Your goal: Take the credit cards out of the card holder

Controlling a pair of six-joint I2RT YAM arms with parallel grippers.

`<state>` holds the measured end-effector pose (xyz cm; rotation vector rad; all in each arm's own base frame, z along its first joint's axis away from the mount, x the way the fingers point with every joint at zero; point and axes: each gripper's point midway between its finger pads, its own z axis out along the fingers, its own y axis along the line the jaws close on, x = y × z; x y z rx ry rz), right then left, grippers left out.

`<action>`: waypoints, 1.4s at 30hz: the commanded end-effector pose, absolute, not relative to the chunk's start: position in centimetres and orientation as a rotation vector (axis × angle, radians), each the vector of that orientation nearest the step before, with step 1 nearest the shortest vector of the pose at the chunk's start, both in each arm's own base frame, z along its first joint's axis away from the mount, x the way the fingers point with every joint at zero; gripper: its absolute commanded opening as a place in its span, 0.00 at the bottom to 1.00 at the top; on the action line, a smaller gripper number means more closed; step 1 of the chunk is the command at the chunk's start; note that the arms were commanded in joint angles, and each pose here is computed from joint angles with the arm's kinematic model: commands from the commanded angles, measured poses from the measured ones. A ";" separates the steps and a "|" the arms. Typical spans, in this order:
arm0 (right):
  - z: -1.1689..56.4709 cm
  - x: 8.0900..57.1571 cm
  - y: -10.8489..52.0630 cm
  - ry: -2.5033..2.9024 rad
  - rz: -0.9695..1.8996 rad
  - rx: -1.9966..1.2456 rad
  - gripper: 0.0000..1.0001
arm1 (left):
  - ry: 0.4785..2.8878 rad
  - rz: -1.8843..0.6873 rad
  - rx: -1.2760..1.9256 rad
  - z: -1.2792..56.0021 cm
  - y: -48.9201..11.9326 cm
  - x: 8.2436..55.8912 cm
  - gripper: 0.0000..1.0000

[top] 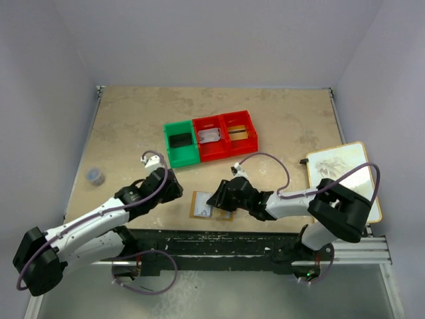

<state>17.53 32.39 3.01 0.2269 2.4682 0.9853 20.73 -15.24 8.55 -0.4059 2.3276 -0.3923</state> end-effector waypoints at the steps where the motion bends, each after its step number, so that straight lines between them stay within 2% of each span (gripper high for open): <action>1: 4.5 17.5 34.2 2.411 1.137 0.145 0.40 | 2.348 -0.546 -0.315 8.6 -18.4 21.1 0.45; 7: 2.5 17.7 33.2 2.485 1.039 0.240 0.38 | 2.385 -0.537 -0.295 7.6 -18.8 21.0 0.39; 10: 2.0 17.8 32.7 2.486 1.021 0.275 0.35 | 2.393 -0.587 -0.242 7.6 -19.6 20.7 0.35; 13: 2.4 17.4 32.6 2.436 1.120 0.292 0.26 | 2.412 -0.634 -0.189 7.4 -20.5 20.4 0.29; 17: 2.4 17.0 32.3 2.410 1.193 0.337 0.26 | 2.443 -0.645 -0.124 6.5 -21.2 20.0 0.24; 22: 2.3 17.0 32.6 2.412 1.209 0.338 0.26 | 2.483 -0.627 -0.067 5.2 -22.1 19.7 0.23; 29: 2.3 16.8 32.5 2.388 1.263 0.376 0.25 | 2.503 -0.558 0.071 4.1 -24.8 18.7 0.16; 32: 2.3 16.8 32.6 2.388 1.278 0.369 0.22 | 2.525 -0.404 0.090 3.0 -24.3 18.7 0.09; 35: 2.3 16.7 32.9 2.387 1.297 0.368 0.15 | 2.538 -0.341 0.063 2.0 -23.4 18.6 0.05; 40: 2.1 16.8 32.5 2.390 1.280 0.403 0.13 | 2.534 -0.337 0.038 1.8 -22.8 18.4 0.04; 42: 2.0 16.8 32.1 2.385 1.274 0.424 0.05 | 2.536 -0.330 0.035 1.8 -22.5 18.3 0.04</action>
